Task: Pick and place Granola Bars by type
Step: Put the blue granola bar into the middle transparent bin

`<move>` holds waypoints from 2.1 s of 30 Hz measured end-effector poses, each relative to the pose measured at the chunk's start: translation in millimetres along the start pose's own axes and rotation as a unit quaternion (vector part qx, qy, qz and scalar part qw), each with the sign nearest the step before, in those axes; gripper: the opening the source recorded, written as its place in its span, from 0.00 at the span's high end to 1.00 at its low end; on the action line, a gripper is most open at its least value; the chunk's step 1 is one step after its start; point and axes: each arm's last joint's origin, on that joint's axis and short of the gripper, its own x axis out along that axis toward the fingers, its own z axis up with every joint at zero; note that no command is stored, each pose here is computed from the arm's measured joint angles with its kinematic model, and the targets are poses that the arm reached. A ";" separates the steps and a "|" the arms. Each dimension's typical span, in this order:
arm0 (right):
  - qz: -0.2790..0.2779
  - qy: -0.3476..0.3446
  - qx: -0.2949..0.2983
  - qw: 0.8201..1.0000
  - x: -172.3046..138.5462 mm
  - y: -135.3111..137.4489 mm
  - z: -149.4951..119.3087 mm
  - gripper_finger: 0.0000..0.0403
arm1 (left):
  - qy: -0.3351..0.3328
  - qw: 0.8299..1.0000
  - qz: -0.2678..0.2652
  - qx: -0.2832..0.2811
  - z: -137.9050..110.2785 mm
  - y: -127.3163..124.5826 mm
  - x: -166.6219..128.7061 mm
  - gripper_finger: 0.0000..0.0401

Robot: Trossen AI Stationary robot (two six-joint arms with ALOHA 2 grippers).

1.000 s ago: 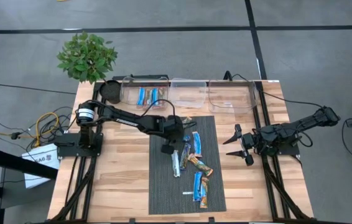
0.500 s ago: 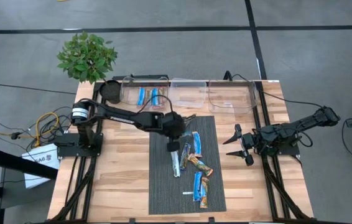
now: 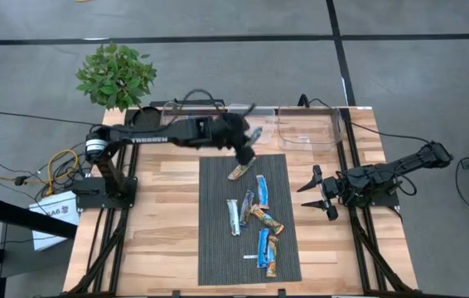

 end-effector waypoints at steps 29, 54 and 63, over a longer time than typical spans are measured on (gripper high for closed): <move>0.000 0.000 0.000 1.000 0.0 0.0 -0.1 0.45 | -0.071 0.958 0.107 -0.255 31.5 78.4 1.3 1.00; 0.000 0.000 0.000 1.000 0.0 0.0 0.1 0.45 | 0.000 0.951 0.132 -0.280 -3.8 109.1 86.7 1.00; 0.000 0.000 0.000 1.000 0.0 0.0 0.1 0.45 | 0.035 0.949 0.151 -0.276 -19.4 119.7 107.0 1.00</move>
